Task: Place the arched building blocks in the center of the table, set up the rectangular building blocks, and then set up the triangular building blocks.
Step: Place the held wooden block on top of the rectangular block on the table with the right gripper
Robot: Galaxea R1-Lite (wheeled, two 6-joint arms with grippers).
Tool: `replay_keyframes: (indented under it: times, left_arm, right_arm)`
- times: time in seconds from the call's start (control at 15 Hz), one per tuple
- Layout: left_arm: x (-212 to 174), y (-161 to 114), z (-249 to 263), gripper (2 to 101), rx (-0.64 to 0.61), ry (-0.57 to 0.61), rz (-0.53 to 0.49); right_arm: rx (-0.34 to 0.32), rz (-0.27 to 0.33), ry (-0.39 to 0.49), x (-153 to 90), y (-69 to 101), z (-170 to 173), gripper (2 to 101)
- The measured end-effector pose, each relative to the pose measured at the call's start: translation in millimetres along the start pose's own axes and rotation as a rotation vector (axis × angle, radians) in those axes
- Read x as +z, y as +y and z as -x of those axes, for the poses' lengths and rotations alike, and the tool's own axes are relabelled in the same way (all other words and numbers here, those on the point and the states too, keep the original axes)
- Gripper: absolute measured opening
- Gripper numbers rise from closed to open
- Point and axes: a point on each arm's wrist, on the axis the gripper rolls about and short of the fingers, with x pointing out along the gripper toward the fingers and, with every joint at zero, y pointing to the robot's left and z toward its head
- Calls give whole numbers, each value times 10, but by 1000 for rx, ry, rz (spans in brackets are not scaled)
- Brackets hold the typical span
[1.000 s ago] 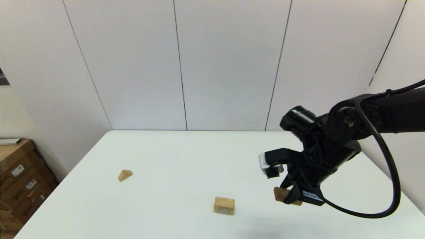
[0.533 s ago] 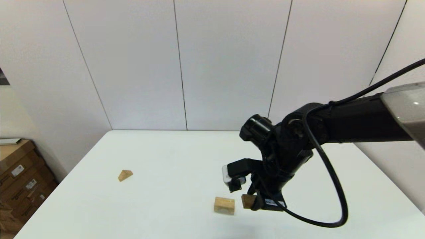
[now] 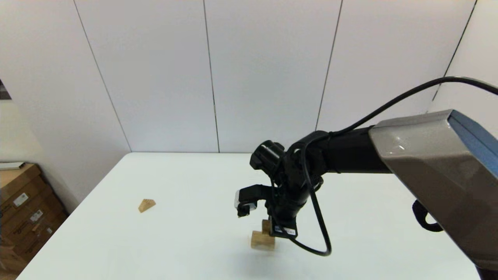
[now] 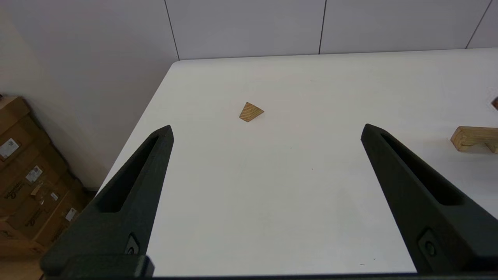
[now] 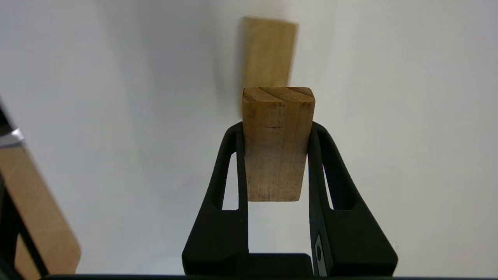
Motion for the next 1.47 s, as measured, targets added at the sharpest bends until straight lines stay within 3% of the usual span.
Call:
replay_keyframes:
  times: [0.2, 0.53, 0.8, 1.47]
  left_arm:
    - [0, 0, 0, 978, 0, 0, 0]
    - [0, 0, 0, 978, 0, 0, 0]
    - [0, 0, 0, 978, 0, 0, 0]
    - [0, 0, 0, 978, 0, 0, 1]
  right_arm:
    - [-5, -15, -2, 53, -53, -89, 242]
    - [53, -84, 47, 102, 26, -48, 242]
    - [67, -105, 53, 132, 29, -65, 242]
    - [74, -79, 49, 304, 90, -241, 242]
